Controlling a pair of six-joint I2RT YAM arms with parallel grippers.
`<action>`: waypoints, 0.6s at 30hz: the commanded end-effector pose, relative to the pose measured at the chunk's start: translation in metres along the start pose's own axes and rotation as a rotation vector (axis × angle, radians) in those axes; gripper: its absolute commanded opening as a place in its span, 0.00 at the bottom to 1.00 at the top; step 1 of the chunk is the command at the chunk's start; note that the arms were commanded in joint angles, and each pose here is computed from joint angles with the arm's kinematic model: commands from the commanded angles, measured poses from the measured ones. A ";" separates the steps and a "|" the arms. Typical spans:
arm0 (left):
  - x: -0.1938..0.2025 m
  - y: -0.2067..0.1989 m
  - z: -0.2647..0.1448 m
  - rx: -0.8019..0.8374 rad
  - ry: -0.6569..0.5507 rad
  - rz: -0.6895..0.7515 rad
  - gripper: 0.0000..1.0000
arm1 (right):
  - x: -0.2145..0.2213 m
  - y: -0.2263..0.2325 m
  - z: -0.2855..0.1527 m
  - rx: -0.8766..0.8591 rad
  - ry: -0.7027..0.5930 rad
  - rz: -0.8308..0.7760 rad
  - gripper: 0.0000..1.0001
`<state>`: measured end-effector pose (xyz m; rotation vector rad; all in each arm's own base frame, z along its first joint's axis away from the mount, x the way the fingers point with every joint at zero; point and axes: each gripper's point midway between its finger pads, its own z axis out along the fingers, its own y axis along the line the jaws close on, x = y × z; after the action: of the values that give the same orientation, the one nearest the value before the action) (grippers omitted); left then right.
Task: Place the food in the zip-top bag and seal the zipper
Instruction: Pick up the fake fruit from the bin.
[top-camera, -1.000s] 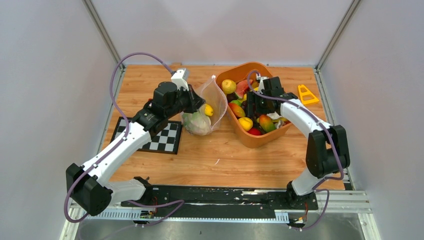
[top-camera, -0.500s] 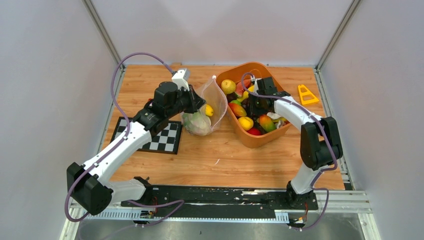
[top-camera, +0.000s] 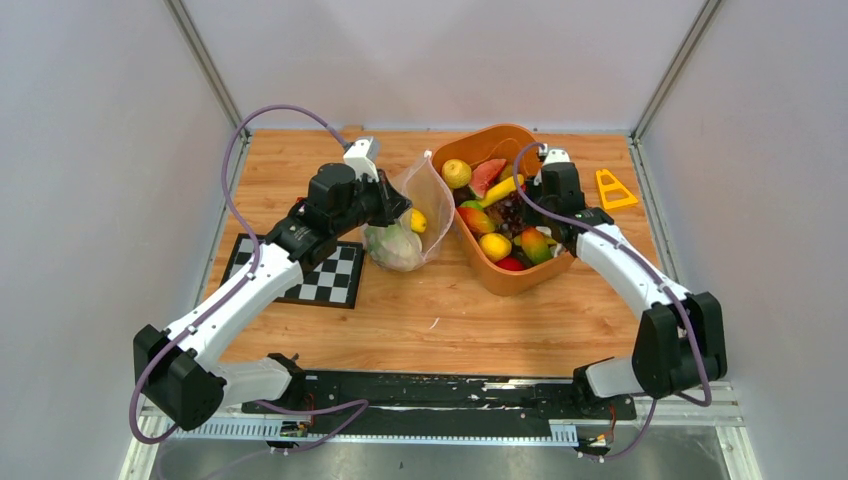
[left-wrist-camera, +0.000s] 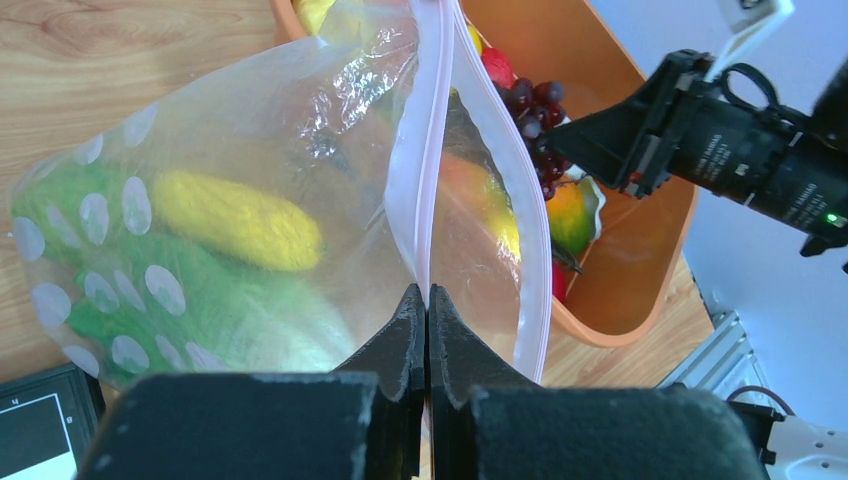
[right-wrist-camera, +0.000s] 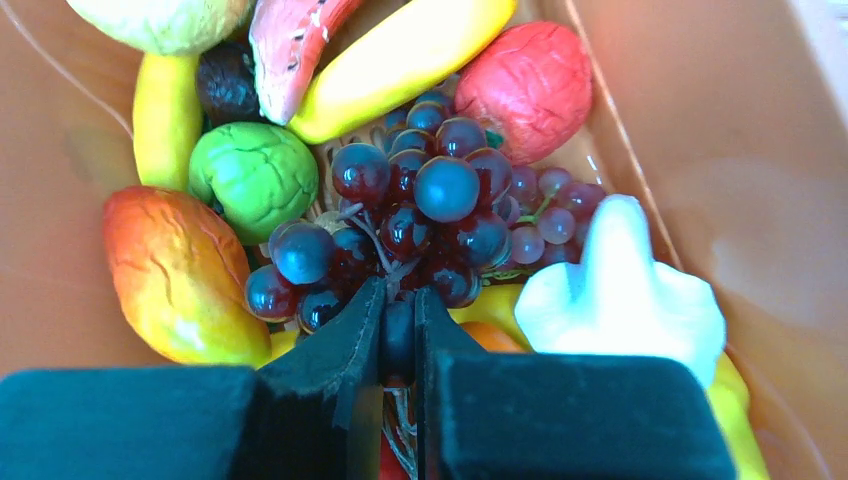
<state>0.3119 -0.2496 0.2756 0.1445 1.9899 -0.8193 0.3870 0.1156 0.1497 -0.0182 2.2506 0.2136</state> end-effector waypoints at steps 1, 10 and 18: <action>-0.016 -0.009 -0.005 0.030 -0.042 0.016 0.00 | -0.036 -0.002 -0.016 0.003 -0.183 0.107 0.00; -0.017 -0.011 -0.007 0.037 -0.045 0.018 0.00 | -0.054 0.015 -0.037 -0.128 -0.240 0.135 0.00; -0.015 -0.010 -0.005 0.040 -0.035 0.016 0.00 | -0.091 0.045 -0.092 -0.302 -0.331 0.078 0.00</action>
<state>0.3104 -0.2511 0.2757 0.1536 1.9912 -0.8302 0.3731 0.1299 0.2091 0.0111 2.0728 0.4663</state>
